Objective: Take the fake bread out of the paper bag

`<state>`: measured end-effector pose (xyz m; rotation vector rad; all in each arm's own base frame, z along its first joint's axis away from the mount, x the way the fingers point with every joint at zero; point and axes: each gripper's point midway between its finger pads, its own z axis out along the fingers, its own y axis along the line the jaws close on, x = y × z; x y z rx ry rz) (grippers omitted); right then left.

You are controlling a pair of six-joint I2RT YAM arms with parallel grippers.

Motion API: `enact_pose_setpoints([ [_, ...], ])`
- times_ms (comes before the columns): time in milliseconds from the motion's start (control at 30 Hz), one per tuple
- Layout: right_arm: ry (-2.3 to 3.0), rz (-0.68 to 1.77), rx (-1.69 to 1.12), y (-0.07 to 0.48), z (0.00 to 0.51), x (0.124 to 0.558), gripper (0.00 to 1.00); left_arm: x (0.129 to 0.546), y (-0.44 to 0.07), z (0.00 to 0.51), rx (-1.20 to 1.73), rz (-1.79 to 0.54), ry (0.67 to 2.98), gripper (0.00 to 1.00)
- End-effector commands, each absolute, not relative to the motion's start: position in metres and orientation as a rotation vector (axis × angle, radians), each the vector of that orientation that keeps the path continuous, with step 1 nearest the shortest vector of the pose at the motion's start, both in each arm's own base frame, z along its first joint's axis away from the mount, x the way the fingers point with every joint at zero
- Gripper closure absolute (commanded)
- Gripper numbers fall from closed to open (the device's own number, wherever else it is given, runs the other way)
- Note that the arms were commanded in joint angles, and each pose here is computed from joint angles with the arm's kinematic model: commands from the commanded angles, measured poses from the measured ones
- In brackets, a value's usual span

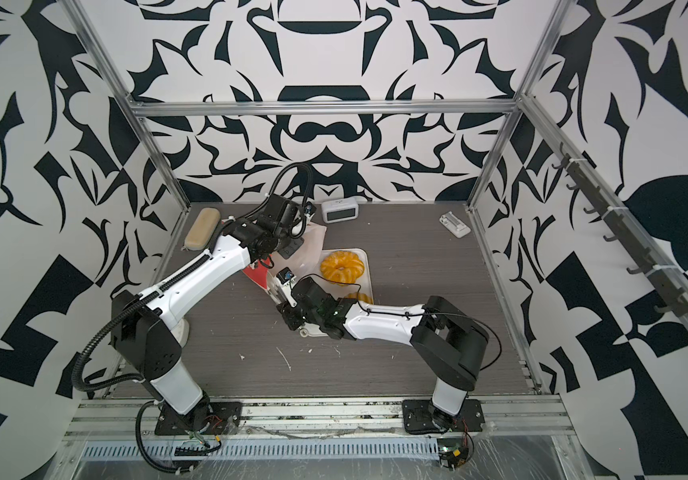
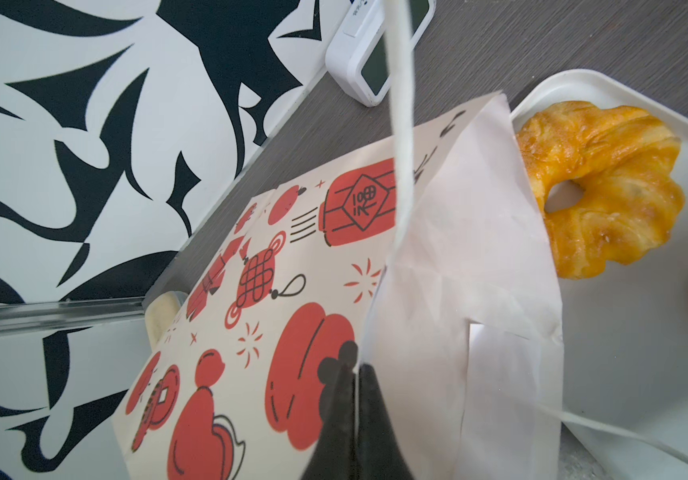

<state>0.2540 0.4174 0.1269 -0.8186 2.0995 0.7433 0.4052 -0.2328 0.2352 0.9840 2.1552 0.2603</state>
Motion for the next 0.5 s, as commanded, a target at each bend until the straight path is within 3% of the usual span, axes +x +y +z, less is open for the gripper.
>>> enact_pose_setpoints([
  [0, 1.964, 0.822, -0.79, 0.431, 0.165, 0.26, 0.63, 0.41, -0.247, 0.258, 0.964, 0.265, 2.092, 1.0],
  [467, 2.075, 0.587, -0.779, 0.395, 0.145, 0.267, 0.64, 0.385, -0.231, 0.26, 0.898, 0.209, 1.969, 1.0],
])
